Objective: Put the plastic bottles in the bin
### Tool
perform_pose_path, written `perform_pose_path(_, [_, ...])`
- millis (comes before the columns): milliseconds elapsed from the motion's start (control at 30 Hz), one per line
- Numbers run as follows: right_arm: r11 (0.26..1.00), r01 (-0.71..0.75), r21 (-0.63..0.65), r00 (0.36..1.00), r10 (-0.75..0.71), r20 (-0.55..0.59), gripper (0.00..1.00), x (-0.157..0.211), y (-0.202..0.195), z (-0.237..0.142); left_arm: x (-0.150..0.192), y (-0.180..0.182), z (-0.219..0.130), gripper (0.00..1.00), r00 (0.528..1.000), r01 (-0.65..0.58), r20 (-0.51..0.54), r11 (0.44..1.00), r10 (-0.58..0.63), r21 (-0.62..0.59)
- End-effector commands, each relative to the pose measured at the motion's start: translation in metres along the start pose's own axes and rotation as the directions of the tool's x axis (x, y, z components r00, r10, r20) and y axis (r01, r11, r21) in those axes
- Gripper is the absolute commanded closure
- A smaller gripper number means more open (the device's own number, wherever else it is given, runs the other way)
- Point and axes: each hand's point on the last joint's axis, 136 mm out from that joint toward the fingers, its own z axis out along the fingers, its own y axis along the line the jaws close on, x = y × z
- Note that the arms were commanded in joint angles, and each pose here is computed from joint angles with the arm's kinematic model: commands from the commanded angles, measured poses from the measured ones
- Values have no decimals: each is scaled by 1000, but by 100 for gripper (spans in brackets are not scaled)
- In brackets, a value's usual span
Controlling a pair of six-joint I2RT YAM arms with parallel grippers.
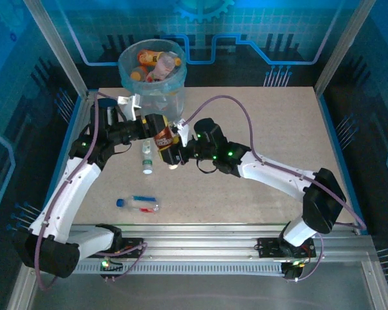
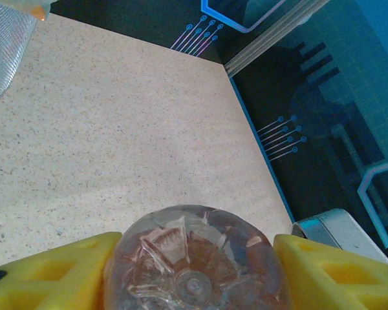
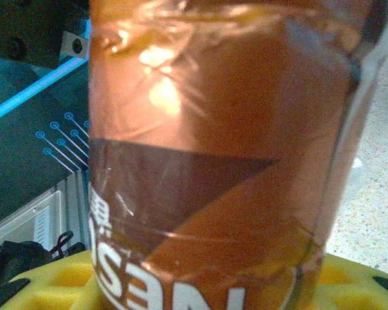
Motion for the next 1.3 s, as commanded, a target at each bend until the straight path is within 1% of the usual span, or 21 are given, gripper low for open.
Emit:
perform_pose_path(0, [999, 45, 2, 997, -45, 67, 49, -20, 9, -7, 2, -11, -2, 45, 1000, -10, -19, 999, 10, 34])
perform_pose_path(67, [999, 44, 4, 997, -44, 66, 47, -20, 9, -5, -1, -12, -3, 47, 1000, -12, -10, 999, 13, 29])
perform_pose_path(100, [999, 44, 2, 997, -44, 65, 43, -21, 9, -5, -4, -13, -5, 47, 1000, -17, 0, 1000, 17, 25])
perform_pose_path(133, [999, 45, 3, 997, -45, 64, 39, -22, 9, -4, -7, -14, -6, 47, 1000, -23, 9, 1000, 23, 21])
perform_pose_path(200, [999, 44, 26, 997, -45, 64, 26, -26, 7, -5, -15, -14, -10, 47, 998, -37, 41, 999, 37, -10])
perform_pose_path(300, [994, 60, 92, 995, -68, 78, 11, -35, -2, -10, -41, -17, -23, 47, 988, -79, 129, 994, 89, -78])
perform_pose_path(400, [982, 64, 177, 991, -84, 103, 5, -46, -16, -21, -74, -20, -39, 47, 960, -130, 224, 977, 167, -171])
perform_pose_path(500, [951, 22, 310, 992, -58, 110, 1, -55, -42, -38, -107, -21, -53, 48, 925, -152, 301, 951, 233, -270])
perform_pose_path(533, [946, 9, 325, 993, -48, 112, 1, -57, -47, -43, -117, -22, -56, 48, 914, -154, 320, 943, 250, -296])
perform_pose_path(633, [935, -41, 352, 991, -8, 135, 1, -62, -63, -56, -149, -25, -65, 48, 869, -174, 378, 913, 319, -370])
perform_pose_path(833, [921, -66, 385, 990, 12, 142, 1, -67, -79, -69, -215, -15, -58, 49, 766, -202, 445, 831, 464, -518])
perform_pose_path(900, [918, -66, 392, 990, 11, 142, 1, -69, -82, -74, -237, -8, -55, 49, 727, -192, 472, 808, 499, -557])
perform_pose_path(1000, [916, -61, 396, 990, 4, 144, 1, -74, -82, -78, -264, 2, -45, 49, 688, -175, 497, 786, 528, -593])
perform_pose_path(1100, [914, -53, 402, 990, -5, 143, 1, -79, -84, -81, -287, 3, -32, 50, 647, -181, 527, 783, 551, -596])
perform_pose_path(1200, [913, -58, 404, 990, 1, 138, 1, -83, -88, -81, -303, 6, -12, 50, 612, -204, 551, 786, 567, -583])
perform_pose_path(1267, [913, -61, 402, 991, 6, 136, 1, -86, -90, -82, -311, 12, 0, 50, 597, -208, 557, 781, 578, -588])
